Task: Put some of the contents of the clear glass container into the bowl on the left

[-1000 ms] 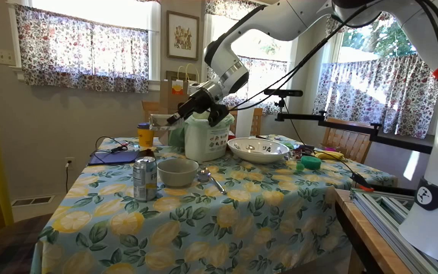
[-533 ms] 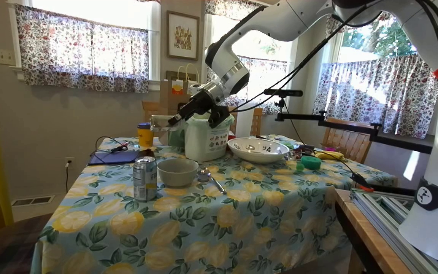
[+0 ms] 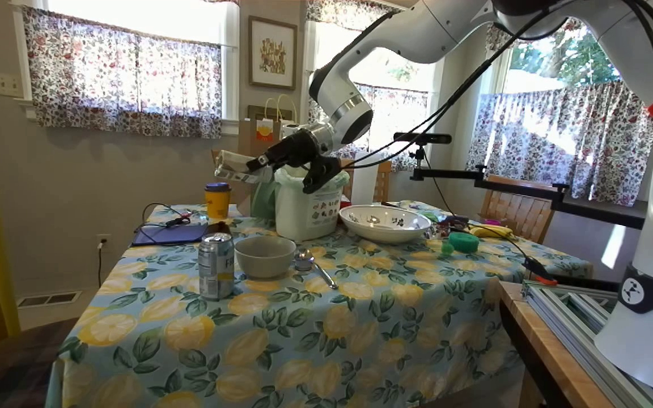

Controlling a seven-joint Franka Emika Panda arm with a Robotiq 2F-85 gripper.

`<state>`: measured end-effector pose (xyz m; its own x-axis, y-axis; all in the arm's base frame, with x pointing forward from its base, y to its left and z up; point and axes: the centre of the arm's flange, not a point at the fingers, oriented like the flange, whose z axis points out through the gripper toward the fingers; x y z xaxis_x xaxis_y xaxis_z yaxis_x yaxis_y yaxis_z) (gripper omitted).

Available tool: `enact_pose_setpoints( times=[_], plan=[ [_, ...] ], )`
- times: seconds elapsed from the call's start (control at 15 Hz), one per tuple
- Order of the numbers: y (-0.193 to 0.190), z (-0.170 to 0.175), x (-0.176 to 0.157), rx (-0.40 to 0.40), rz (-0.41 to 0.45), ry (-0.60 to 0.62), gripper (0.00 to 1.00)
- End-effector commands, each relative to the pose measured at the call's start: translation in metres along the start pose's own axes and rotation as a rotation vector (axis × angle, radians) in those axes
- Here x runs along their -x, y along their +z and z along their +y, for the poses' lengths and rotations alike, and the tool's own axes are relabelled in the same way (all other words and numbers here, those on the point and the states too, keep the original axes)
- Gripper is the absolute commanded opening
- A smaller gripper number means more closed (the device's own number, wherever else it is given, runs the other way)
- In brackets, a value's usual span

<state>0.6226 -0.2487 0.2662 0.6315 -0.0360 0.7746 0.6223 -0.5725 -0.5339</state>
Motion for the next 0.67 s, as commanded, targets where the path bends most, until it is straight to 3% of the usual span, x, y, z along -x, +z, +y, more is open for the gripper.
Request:
enact_pose_setpoints(
  times=[0.0,0.6],
  plan=[
    [-0.007,0.012,0.0,-0.069,0.086,-0.048,0.25],
    [-0.016,0.038,0.027,-0.115,0.149,-0.102,0.25]
  ],
)
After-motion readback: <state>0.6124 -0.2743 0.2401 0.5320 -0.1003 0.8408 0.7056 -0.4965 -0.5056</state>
